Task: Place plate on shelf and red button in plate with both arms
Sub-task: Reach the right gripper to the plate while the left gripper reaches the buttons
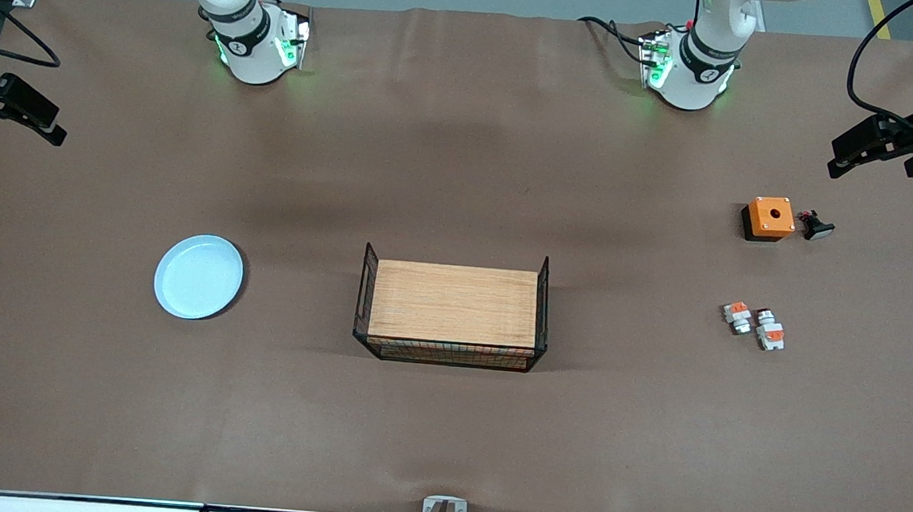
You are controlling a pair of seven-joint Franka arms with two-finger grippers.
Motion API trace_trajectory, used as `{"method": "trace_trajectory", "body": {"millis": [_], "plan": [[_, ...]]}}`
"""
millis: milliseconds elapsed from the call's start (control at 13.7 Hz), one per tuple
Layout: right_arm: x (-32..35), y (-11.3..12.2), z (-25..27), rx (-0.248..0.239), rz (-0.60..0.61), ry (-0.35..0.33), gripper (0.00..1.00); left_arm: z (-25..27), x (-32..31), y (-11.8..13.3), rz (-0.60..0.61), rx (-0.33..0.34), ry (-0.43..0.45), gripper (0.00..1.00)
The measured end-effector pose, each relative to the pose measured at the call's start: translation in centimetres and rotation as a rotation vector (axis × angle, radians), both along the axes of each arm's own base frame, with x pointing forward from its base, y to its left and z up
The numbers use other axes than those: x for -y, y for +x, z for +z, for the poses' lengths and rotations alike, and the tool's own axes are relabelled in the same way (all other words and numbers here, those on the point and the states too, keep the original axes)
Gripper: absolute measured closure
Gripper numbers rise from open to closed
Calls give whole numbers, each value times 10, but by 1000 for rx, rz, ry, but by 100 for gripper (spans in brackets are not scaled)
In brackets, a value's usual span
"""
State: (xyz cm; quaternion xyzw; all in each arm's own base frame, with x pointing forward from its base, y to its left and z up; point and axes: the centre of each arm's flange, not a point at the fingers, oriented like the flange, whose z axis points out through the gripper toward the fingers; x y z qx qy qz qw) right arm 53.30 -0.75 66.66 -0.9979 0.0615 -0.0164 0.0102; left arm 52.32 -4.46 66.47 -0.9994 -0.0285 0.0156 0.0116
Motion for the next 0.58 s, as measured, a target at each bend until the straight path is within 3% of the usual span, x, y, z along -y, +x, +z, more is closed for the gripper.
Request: {"method": "trace_trajectory", "body": {"millis": [583], "plan": [[0,0,0,0,0,0,0,-2,-4,1,7,-3,0,0]]}}
